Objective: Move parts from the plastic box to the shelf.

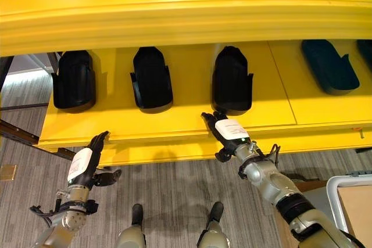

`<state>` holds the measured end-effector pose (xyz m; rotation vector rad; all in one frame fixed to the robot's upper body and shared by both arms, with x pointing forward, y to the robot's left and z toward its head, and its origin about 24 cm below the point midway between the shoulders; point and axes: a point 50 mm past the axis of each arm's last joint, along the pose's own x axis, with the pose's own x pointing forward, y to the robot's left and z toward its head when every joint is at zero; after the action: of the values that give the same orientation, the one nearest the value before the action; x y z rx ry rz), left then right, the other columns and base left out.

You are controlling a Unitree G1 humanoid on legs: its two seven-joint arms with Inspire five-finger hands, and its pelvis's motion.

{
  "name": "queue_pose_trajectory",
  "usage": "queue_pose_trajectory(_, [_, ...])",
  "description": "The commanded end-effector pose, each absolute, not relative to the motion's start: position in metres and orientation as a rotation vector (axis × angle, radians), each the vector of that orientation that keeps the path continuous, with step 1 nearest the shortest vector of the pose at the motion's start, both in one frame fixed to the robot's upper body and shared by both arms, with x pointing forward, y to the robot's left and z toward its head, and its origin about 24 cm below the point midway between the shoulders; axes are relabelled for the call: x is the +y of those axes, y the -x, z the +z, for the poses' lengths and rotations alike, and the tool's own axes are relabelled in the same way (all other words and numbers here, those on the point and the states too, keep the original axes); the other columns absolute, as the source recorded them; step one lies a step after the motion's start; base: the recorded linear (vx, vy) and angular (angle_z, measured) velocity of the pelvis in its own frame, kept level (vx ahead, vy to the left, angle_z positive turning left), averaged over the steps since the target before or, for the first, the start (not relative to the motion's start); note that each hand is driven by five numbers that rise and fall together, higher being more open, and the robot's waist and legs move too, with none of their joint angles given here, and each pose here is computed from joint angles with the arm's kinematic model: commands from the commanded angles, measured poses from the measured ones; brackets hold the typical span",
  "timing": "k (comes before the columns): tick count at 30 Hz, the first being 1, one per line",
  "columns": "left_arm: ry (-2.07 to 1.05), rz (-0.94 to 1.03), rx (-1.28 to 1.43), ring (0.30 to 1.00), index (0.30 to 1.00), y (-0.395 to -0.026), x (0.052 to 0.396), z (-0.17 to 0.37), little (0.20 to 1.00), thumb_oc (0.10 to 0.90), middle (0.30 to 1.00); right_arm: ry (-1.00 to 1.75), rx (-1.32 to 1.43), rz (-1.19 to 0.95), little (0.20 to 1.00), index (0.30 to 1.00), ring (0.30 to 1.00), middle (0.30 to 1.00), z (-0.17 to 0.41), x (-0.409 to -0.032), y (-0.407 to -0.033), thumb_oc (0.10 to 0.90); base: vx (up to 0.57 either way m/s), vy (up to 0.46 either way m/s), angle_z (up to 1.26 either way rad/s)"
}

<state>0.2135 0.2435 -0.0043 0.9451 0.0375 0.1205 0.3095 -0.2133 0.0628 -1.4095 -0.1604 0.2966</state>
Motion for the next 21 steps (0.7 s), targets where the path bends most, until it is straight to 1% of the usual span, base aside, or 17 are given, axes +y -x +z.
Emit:
queue_pose_trajectory(1, [-1.043,0.141,0.350,1.000,1.000,-0.1915,0.2965,-0.0295,1.000,0.900,1.000,1.469,-0.339,0.178,1.000,1.000,1.000,1.000,0.1206,-0.2120,-0.3371,0.900,0.00,0.000,0.00])
queue_pose_trajectory(21, [-1.050,0.131,0.340,1.000,1.000,-0.1938,0.2987,-0.0246,1.000,0.900,1.000,1.555,-0.337,0.220,1.000,1.000,1.000,1.000,0.1286,-0.2160,-0.3399,0.900,0.00,0.000,0.00])
